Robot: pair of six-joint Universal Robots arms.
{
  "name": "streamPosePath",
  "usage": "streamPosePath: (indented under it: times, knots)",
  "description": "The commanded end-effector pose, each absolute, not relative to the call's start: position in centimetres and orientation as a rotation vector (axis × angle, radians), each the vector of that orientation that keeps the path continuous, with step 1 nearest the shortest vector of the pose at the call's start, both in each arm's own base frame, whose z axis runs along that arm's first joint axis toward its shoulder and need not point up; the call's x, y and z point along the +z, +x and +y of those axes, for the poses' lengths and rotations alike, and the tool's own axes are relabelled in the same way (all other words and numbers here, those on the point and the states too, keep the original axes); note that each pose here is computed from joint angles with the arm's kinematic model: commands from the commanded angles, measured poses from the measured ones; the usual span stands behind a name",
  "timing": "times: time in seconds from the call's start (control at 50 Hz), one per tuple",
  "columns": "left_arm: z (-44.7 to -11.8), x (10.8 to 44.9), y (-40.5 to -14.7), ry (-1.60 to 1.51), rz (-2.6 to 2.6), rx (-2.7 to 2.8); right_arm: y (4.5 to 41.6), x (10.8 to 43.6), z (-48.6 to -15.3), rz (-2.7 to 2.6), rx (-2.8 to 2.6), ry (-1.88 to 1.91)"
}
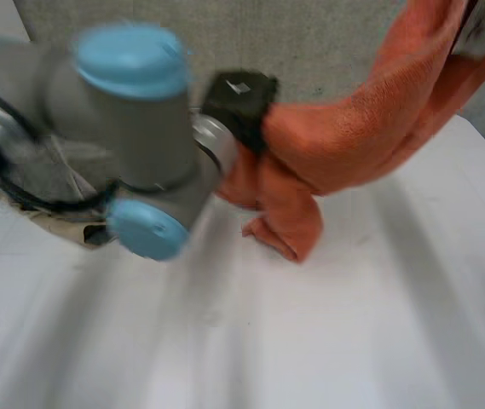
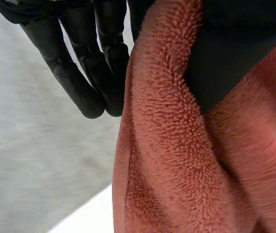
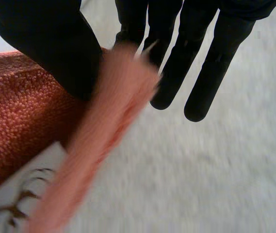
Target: Fold the laundry.
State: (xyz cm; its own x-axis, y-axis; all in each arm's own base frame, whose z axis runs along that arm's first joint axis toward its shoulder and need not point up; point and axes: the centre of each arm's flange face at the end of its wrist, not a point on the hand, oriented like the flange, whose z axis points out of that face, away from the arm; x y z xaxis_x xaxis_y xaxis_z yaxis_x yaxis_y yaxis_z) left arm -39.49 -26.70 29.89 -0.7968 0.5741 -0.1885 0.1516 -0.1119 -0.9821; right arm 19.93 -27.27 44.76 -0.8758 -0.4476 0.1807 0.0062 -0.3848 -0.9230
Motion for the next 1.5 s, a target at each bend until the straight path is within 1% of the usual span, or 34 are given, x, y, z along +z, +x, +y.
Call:
streamPosePath:
  times: [0.02, 0.08, 0.1, 0.16, 0.18, 0.2, 0.22, 0.28, 0.3, 0.34, 0.36, 0.42, 0.44, 0.5, 0.52, 0.58, 0.6, 0.66, 0.68, 0.72, 0.8, 0.92, 1.0, 1.06, 1.12, 1.2, 1.24, 1.3, 1.36, 1.42, 1.5]
  knots:
    - [-23.5, 34.9, -34.3, -1.031, -1.854, 2.077, 18.3, 37.6, -31.4, 1.933, -2.194, -0.658]
    - [-22.4, 34.6, -33.7, -1.126, -1.850, 2.062, 18.4, 34.9, -31.8, 2.050, -2.111, -0.722]
    - [-22.1, 33.9, -33.4, -1.183, -1.872, 2.046, 18.5, 33.1, -31.9, 2.117, -2.053, -0.771]
    - [-21.9, 32.3, -33.0, -1.261, -1.937, 1.996, 18.9, 30.5, -32.0, 2.191, -1.969, -0.842]
    - [-21.7, 31.1, -32.9, -1.310, -1.987, 1.948, 19.3, 28.9, -31.9, 2.230, -1.914, -0.887]
    - [-21.8, 30.4, -32.9, -1.333, -2.013, 1.922, 19.5, 28.2, -31.8, 2.247, -1.890, -0.901]
    - [-22.2, 28.7, -32.9, -1.368, -2.073, 1.860, 19.7, 26.7, -31.8, 2.284, -1.842, -0.917]
    - [-23.0, 25.9, -33.2, -1.402, -2.153, 1.763, 20.0, 24.7, -31.8, 2.329, -1.776, -0.914]
    - [-23.7, 24.3, -33.4, -1.410, -2.194, 1.712, 20.4, 23.5, -32.0, 2.341, -1.749, -0.917]
    - [-24.5, 22.9, -33.6, -1.407, -2.225, 1.679, 20.9, 22.2, -32.2, 2.344, -1.733, -0.923]
    - [-25.2, 21.5, -34.0, -1.407, -2.246, 1.657, 21.3, 21.1, -32.6, 2.349, -1.728, -0.931]
    - [-26.7, 20.1, -34.8, -1.402, -2.250, 1.674, 21.9, 19.8, -33.4, 2.345, -1.755, -0.929]
    - [-28.0, 19.7, -35.3, -1.387, -2.241, 1.722, 22.2, 19.2, -34.2, 2.339, -1.792, -0.923]
    - [-30.2, 20.4, -35.9, -1.343, -2.207, 1.841, 22.6, 19.2, -35.6, 2.317, -1.893, -0.894]
    - [-31.3, 21.6, -36.2, -1.310, -2.164, 1.940, 22.8, 19.7, -36.5, 2.295, -1.973, -0.859]
    - [-32.6, 23.9, -36.7, -1.258, -2.081, 2.083, 22.8, 21.1, -37.9, 2.238, -2.112, -0.781]
    - [-33.3, 25.5, -36.9, -1.216, -2.011, 2.183, 22.7, 22.2, -38.7, 2.189, -2.207, -0.715]
    - [-33.8, 27.4, -37.1, -1.167, -1.917, 2.306, 22.7, 24.0, -39.5, 2.105, -2.319, -0.637]
    - [-33.9, 28.0, -37.3, -1.151, -1.873, 2.354, 22.8, 25.0, -39.7, 2.055, -2.373, -0.599]
    - [-33.8, 28.4, -37.3, -1.139, -1.847, 2.379, 23.0, 25.8, -39.8, 2.006, -2.411, -0.578]
    - [-33.3, 27.0, -37.2, -1.162, -1.861, 2.338, 23.5, 25.7, -39.2, 2.014, -2.378, -0.606]
    - [-31.6, 21.6, -36.7, -1.216, -2.006, 2.125, 23.3, 22.7, -38.4, 2.133, -2.247, -0.672]
    - [-30.3, 19.4, -36.0, -1.175, -2.115, 1.978, 22.5, 20.3, -38.2, 2.216, -2.179, -0.736]
    - [-29.7, 19.1, -35.3, -1.106, -2.165, 1.906, 22.1, 19.0, -38.1, 2.262, -2.144, -0.784]
    - [-29.8, 20.0, -34.2, -1.021, -2.190, 1.899, 21.6, 18.1, -37.9, 2.299, -2.111, -0.816]
    - [-32.0, 22.4, -31.7, -0.910, -2.189, 1.981, 21.0, 17.3, -37.4, 2.336, -2.069, -0.828]
    - [-34.1, 23.6, -29.8, -0.879, -2.176, 2.020, 21.0, 17.3, -36.8, 2.327, -2.047, -0.847]
    - [-36.9, 24.3, -27.8, -0.895, -2.124, 2.034, 21.2, 17.6, -36.1, 2.294, -2.037, -0.875]
    - [-39.0, 24.1, -27.1, -0.949, -2.077, 2.017, 21.4, 17.9, -35.6, 2.275, -2.026, -0.891]
    - [-40.0, 22.9, -26.7, -1.001, -2.093, 1.955, 21.5, 18.0, -35.4, 2.266, -2.020, -0.894]
    - [-41.1, 20.9, -27.0, -1.097, -2.104, 1.859, 21.5, 18.1, -35.1, 2.266, -2.015, -0.895]
